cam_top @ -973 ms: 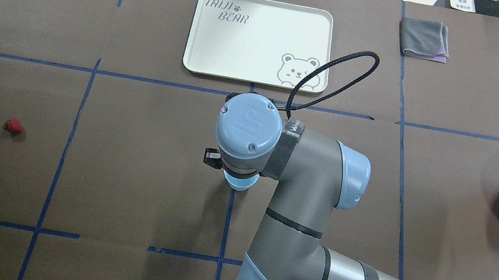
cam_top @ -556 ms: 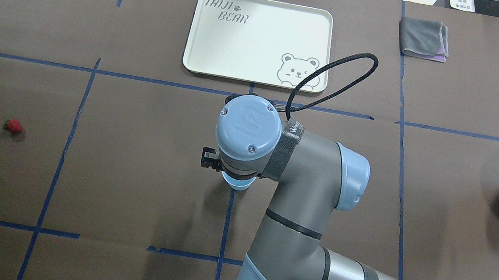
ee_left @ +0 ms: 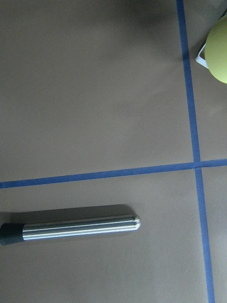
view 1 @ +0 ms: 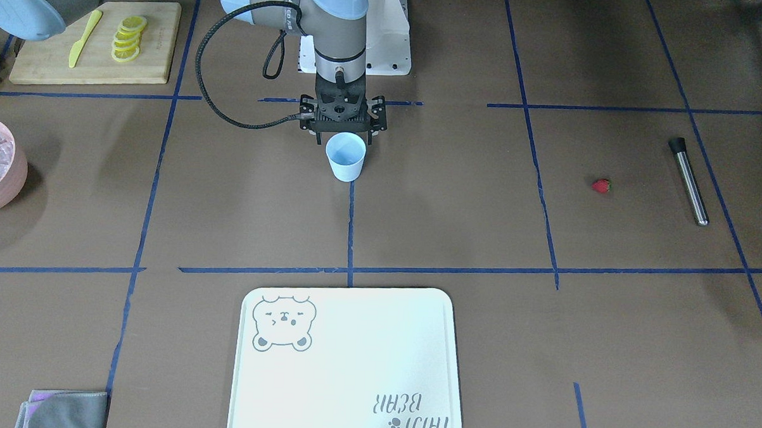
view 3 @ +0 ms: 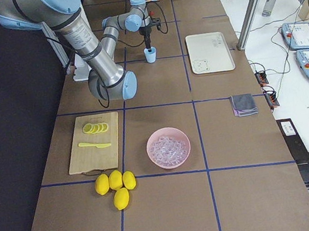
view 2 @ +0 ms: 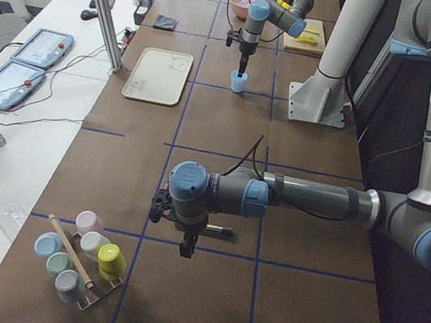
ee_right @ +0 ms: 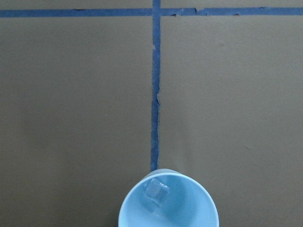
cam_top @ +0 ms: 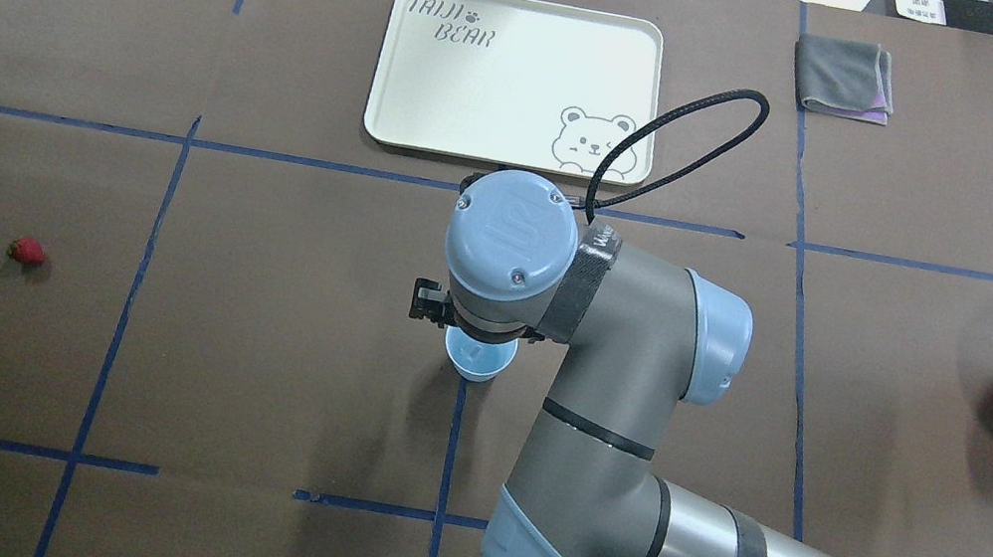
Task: Mash ice and strawberries in cup
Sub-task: 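Open the right gripper to drop the ice cube into the cup, then move the right gripper back to the pink bowl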
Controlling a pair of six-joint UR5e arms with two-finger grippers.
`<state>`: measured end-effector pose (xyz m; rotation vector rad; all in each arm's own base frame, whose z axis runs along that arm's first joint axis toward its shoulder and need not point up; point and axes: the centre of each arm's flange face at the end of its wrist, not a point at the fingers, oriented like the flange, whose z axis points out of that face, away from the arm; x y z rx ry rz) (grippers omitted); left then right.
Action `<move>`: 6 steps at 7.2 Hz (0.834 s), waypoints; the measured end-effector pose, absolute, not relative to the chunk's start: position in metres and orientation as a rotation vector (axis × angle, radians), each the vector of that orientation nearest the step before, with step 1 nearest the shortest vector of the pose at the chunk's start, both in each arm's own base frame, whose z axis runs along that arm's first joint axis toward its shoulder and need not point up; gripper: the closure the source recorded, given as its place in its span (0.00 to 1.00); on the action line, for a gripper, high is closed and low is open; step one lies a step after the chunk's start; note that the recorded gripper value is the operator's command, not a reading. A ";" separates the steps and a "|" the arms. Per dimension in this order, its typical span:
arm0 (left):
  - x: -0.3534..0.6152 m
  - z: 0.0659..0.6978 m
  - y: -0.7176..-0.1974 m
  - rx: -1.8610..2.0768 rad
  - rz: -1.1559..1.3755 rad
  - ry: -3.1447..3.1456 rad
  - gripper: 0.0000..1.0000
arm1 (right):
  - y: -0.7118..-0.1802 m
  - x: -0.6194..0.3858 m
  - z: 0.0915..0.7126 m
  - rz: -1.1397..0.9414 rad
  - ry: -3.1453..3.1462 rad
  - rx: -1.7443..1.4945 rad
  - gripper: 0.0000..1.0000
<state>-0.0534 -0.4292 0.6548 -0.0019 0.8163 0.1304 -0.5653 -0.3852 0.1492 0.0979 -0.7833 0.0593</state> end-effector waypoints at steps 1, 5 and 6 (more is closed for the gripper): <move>-0.053 0.655 -0.429 -0.004 0.130 0.816 0.00 | -0.397 -0.550 0.159 0.054 -0.783 0.086 0.01; -0.053 0.656 -0.428 -0.004 0.130 0.816 0.00 | -0.447 -0.403 0.252 -0.083 -0.774 0.101 0.00; -0.053 0.656 -0.428 -0.004 0.131 0.816 0.00 | -0.465 -0.345 0.278 -0.121 -0.786 0.101 0.00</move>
